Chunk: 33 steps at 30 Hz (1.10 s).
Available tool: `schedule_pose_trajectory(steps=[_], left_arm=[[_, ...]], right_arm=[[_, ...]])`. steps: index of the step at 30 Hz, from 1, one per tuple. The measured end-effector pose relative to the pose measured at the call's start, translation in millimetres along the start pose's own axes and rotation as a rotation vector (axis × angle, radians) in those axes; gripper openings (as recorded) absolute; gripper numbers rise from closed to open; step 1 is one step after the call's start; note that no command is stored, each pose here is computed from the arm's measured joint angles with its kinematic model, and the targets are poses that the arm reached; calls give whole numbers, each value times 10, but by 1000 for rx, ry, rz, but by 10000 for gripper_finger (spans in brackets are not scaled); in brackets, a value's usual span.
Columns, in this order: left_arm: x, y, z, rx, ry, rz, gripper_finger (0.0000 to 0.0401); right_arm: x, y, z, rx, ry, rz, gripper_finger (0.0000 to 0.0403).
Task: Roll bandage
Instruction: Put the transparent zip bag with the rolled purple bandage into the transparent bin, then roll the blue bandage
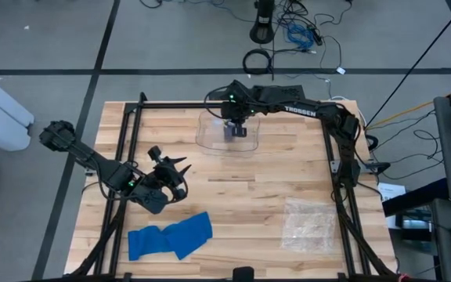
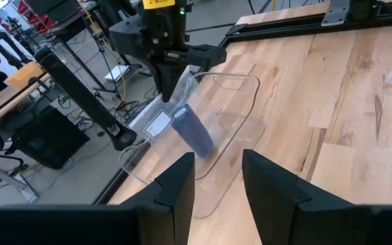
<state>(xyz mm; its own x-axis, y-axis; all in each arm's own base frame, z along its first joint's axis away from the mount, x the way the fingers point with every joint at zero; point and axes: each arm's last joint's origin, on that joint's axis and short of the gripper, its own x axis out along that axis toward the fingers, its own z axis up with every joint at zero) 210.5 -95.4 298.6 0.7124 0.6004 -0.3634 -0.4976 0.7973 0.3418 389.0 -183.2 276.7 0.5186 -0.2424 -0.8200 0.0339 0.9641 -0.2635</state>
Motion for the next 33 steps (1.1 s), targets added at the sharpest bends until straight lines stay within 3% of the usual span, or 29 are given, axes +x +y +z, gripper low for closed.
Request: schedule_pose_trajectory(steps=[9,16,20,26,33], left_arm=[[0,0,0,0,0,0,130],[0,-2,-1,-5,3,-6,130],[0,-2,-1,-5,3,-6,130],[0,-6,-3,-4,9,-20,130],[0,-7,-3,48,10,-23,130]], right_arm=[[-22,-181,-58,98,-10,-35,11],[-13,-242,-94,168,0,-53,88],[-23,-273,-90,222,39,-198,139],[-131,-109,-12,237,67,-263,173],[-667,218,327,210,-167,-299,169]])
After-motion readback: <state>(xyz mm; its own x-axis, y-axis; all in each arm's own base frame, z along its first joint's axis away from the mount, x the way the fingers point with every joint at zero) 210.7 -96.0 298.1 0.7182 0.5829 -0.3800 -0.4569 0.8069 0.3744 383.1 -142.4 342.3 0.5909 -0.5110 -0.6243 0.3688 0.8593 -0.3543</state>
